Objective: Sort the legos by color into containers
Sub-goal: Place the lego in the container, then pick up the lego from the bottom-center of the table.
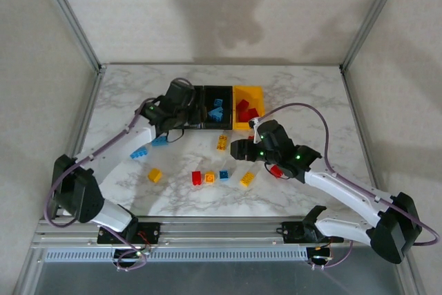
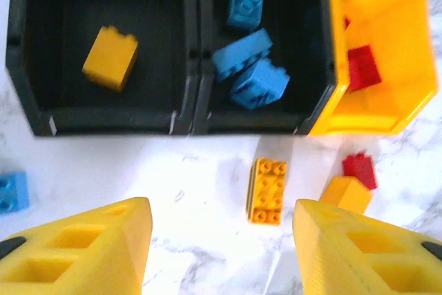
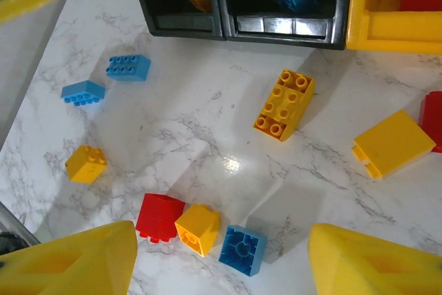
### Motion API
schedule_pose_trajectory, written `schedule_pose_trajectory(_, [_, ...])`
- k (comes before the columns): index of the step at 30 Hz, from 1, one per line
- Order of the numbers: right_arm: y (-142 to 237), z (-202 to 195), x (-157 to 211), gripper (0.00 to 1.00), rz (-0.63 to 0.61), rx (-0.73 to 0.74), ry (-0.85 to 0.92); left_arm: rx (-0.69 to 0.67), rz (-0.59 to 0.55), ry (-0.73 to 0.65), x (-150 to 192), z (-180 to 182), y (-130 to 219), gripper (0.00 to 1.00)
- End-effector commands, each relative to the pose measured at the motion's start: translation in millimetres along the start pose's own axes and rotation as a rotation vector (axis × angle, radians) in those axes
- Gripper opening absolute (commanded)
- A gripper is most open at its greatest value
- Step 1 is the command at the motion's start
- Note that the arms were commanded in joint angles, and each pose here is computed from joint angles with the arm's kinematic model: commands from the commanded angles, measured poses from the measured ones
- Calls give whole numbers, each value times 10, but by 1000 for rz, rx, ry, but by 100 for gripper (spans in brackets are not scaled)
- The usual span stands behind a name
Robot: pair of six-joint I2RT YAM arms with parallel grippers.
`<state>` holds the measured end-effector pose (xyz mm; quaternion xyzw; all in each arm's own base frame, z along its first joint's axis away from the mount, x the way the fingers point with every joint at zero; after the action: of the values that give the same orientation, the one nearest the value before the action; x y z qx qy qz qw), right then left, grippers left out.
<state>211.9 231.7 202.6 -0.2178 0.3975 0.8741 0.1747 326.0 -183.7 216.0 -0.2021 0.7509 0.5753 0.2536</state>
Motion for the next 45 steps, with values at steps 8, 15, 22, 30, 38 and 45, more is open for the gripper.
schedule_pose_trajectory(8, [-63,154,110,67,85,-25,34,-19,62,95,709,284,228,59])
schedule_pose_trajectory(15, [-389,313,359,68,181,28,61,-67,79,210,1136,561,327,64])
schedule_pose_trajectory(22, [-677,427,558,67,254,47,65,-51,86,297,1369,776,385,64])
schedule_pose_trajectory(30, [-1041,648,855,65,353,65,99,-76,92,441,1530,965,411,65])
schedule_pose_trajectory(38, [-1387,706,1040,62,436,115,103,-50,62,556,1655,1071,457,64])
schedule_pose_trajectory(45, [-1532,670,1101,62,465,169,112,-58,71,563,1716,1115,448,64])
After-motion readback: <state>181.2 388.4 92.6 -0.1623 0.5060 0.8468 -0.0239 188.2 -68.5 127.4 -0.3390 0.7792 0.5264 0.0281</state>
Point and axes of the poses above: each hand's point on the last joint's axis, 136 mm out from that joint toward the fingers, its own y axis back along the fingers, its own z axis along the line the jaws close on, x = y × z, the point moved 4 cm from there along y, back along the fingers, and after that the axes turned 10 degrees about -y, right-handed, at the moved point
